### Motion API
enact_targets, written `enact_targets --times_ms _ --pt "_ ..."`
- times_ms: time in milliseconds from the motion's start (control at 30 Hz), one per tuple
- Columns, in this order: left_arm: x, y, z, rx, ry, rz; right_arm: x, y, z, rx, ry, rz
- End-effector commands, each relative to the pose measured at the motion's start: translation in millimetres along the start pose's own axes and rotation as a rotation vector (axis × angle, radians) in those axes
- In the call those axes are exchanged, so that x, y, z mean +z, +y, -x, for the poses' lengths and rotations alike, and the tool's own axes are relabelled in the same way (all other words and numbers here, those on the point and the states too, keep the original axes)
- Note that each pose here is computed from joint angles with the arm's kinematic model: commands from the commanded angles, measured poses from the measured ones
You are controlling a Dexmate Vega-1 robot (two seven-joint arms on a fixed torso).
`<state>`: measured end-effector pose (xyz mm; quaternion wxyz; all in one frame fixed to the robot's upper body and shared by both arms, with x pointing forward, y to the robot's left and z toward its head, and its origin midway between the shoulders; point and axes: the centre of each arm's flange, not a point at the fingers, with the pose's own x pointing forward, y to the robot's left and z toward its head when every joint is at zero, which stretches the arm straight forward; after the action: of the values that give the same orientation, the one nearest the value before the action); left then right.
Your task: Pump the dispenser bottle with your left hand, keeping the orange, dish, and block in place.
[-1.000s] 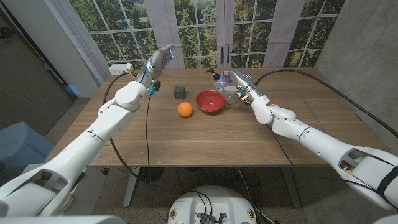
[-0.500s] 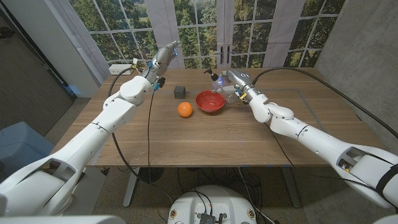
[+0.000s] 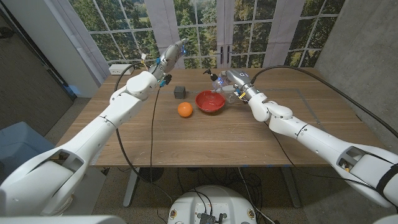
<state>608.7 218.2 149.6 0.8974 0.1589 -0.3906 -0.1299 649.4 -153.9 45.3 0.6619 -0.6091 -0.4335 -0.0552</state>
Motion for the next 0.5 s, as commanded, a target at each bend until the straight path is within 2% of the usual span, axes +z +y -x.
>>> enact_targets --times_ms 33,367,500 --pt "10.2 -27.2 -14.9 -0.134 -0.006 -0.112 16.4 -11.6 -7.8 0.014 -0.037 0.035" --pt "12.4 -43.8 -26.1 -0.165 -0.022 -0.132 15.7 -12.5 -9.3 0.025 -0.04 0.053" --pt "12.6 -49.9 -30.9 -0.17 -0.025 -0.145 15.5 -14.1 -9.1 0.009 -0.041 0.057"
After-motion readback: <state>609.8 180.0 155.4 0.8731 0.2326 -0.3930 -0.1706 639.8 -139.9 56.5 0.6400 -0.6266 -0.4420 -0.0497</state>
